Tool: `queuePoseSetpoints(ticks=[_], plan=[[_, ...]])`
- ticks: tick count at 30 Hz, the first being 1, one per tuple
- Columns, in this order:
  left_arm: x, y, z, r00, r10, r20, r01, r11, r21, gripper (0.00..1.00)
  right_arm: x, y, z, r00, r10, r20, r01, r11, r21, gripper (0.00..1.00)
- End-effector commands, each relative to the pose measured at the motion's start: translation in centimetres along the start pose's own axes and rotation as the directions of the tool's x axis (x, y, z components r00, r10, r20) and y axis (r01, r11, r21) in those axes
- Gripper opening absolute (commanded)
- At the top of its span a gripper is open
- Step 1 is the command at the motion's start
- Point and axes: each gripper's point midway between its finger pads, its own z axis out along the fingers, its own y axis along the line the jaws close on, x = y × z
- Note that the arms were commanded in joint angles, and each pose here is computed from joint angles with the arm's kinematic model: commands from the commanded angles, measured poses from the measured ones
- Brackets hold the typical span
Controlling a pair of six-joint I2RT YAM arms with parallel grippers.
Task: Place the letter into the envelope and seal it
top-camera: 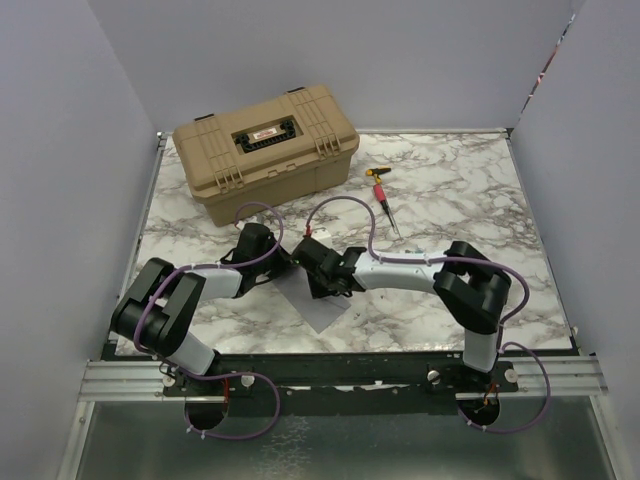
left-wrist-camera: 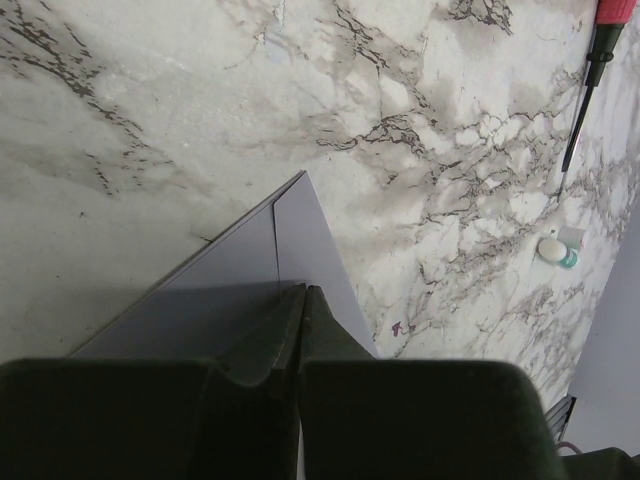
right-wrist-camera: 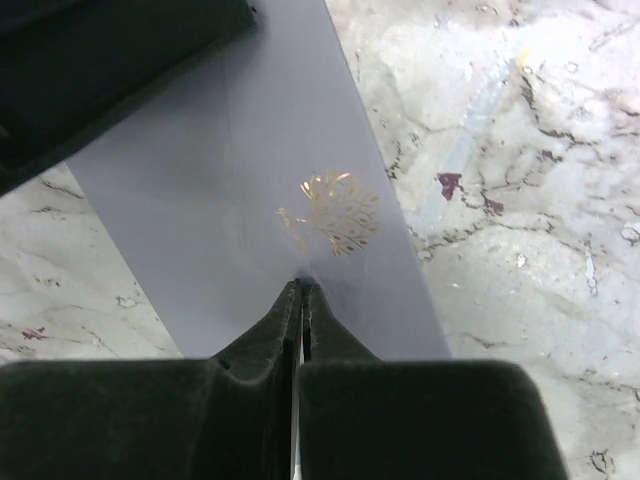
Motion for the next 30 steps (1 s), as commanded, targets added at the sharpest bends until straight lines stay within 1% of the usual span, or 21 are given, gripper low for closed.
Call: queuePoseSetpoints(ticks=[1, 4, 8, 11, 14, 17, 19, 21, 23, 25, 26, 28, 30], plan=[[2.0, 4.9, 0.0, 0.998, 0.013, -0.061, -0.023, 0.985, -0.168, 0.00, 5.3, -4.2, -0.3, 0.985, -0.033, -0.167, 0.055, 0.990, 0.128, 0.02], [1.9, 4.7, 0.0, 0.998, 0.016, -0.062, -0.026, 0.986, -0.165, 0.00, 5.7, -4.9, -0.5, 0.985, -0.026, -0.170, 0.051, 0.988, 0.147, 0.02], [2.0, 4.4, -0.1, 0.997, 0.021, -0.073, -0.032, 0.988, -0.152, 0.00, 4.8, -5.3, -1.4, 0.990, -0.006, -0.138, 0.028, 0.987, 0.159, 0.02], [1.7, 3.2, -0.2, 0.996, 0.035, -0.078, -0.043, 0.993, -0.109, 0.00, 2.8, -4.7, -3.1, 0.997, 0.010, -0.071, 0.000, 0.992, 0.129, 0.03], [1.1, 0.8, -0.8, 0.996, 0.056, -0.076, -0.059, 0.998, -0.030, 0.00, 0.3, -3.4, -6.0, 1.000, 0.016, 0.014, -0.017, 0.999, 0.047, 0.09], [0.2, -1.7, -2.0, 0.994, 0.094, -0.055, -0.092, 0.995, 0.049, 0.10, -2.1, -3.3, -9.4, 0.995, 0.027, 0.096, -0.026, 1.000, -0.007, 0.17], [-0.3, -2.9, -3.0, 0.991, 0.127, -0.041, -0.123, 0.989, 0.082, 0.19, -2.7, -4.5, -10.6, 0.993, 0.029, 0.115, -0.031, 0.999, 0.020, 0.23], [-0.9, -4.0, -4.5, 0.987, 0.159, -0.017, -0.156, 0.982, 0.104, 0.26, -3.0, -7.1, -11.3, 0.990, 0.036, 0.134, -0.051, 0.993, 0.108, 0.31], [-1.3, -4.5, -6.0, 0.983, 0.182, 0.009, -0.182, 0.977, 0.113, 0.29, -3.4, -10.0, -11.5, 0.988, 0.066, 0.136, -0.091, 0.978, 0.187, 0.37], [-1.6, -4.7, -7.8, 0.980, 0.197, 0.040, -0.200, 0.973, 0.113, 0.33, -4.3, -13.1, -11.6, 0.985, 0.104, 0.139, -0.135, 0.964, 0.229, 0.41], [-1.6, -4.7, -8.8, 0.977, 0.205, 0.054, -0.210, 0.971, 0.113, 0.35, -4.9, -14.5, -11.8, 0.982, 0.111, 0.156, -0.148, 0.956, 0.252, 0.45], [-1.7, -4.5, -10.7, 0.972, 0.218, 0.085, -0.226, 0.968, 0.104, 0.43, -6.5, -17.1, -12.1, 0.976, 0.113, 0.186, -0.164, 0.944, 0.285, 0.55], [-1.9, -4.8, -12.5, 0.964, 0.237, 0.119, -0.250, 0.962, 0.113, 0.53, -7.9, -20.0, -12.7, 0.969, 0.146, 0.200, -0.207, 0.921, 0.330, 0.61]])
